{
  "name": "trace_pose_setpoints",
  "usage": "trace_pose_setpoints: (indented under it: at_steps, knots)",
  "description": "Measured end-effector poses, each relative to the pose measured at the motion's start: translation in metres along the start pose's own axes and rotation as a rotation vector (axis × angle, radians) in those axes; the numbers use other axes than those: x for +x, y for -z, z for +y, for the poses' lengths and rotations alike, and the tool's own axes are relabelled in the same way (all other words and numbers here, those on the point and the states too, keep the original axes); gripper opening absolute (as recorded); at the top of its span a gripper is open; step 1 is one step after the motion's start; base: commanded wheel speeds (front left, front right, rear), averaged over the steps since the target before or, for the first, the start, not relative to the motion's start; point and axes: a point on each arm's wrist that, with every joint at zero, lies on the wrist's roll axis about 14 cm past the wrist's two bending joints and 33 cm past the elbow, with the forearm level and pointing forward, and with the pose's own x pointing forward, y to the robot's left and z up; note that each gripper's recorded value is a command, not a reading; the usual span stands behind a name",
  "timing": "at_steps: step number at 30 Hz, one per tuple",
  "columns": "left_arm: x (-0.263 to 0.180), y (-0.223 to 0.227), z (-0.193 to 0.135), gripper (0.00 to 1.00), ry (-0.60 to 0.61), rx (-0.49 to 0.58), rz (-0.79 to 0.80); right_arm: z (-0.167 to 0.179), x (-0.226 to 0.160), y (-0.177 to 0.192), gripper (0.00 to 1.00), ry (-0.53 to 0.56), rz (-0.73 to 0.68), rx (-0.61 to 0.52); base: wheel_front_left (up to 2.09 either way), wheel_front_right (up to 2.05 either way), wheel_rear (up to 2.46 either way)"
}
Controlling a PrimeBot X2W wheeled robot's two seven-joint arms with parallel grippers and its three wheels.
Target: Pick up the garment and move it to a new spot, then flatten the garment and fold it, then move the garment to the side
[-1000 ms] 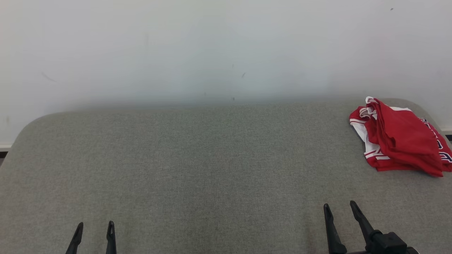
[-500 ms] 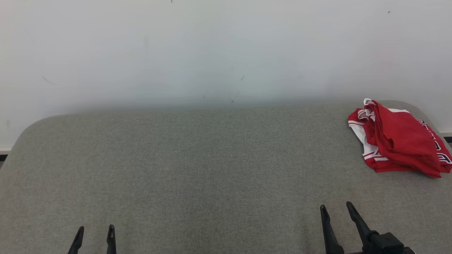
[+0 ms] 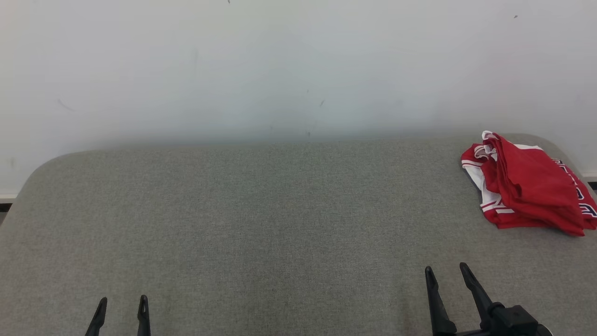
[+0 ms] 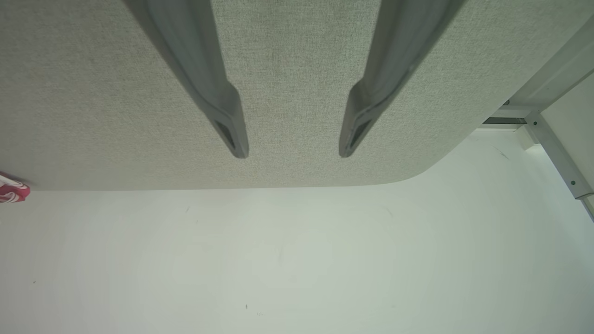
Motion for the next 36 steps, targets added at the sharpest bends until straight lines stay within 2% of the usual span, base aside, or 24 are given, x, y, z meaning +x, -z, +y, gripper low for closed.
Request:
trace_pose_setpoints:
  at_steps: [22,23,28,36]
  knots:
    - [-0.001,0.003,0.002,1.00,-0.012,-0.005,0.009,-0.001,0.000,0.003,1.00,0.007,0.007,0.020,0.00,0.00,0.00]
    - [-0.003,0.007,0.001,0.00,-0.012,-0.008,0.021,-0.001,-0.002,0.006,0.00,0.009,0.017,0.022,0.00,0.00,0.00]
    - [-0.007,0.022,0.001,0.00,-0.023,-0.034,0.076,-0.003,-0.009,0.023,0.00,0.024,0.076,0.050,0.00,0.00,0.00]
    - [-0.006,0.028,0.006,0.00,-0.072,-0.197,0.106,-0.012,-0.007,0.025,0.00,0.078,0.091,0.201,0.00,0.00,0.00]
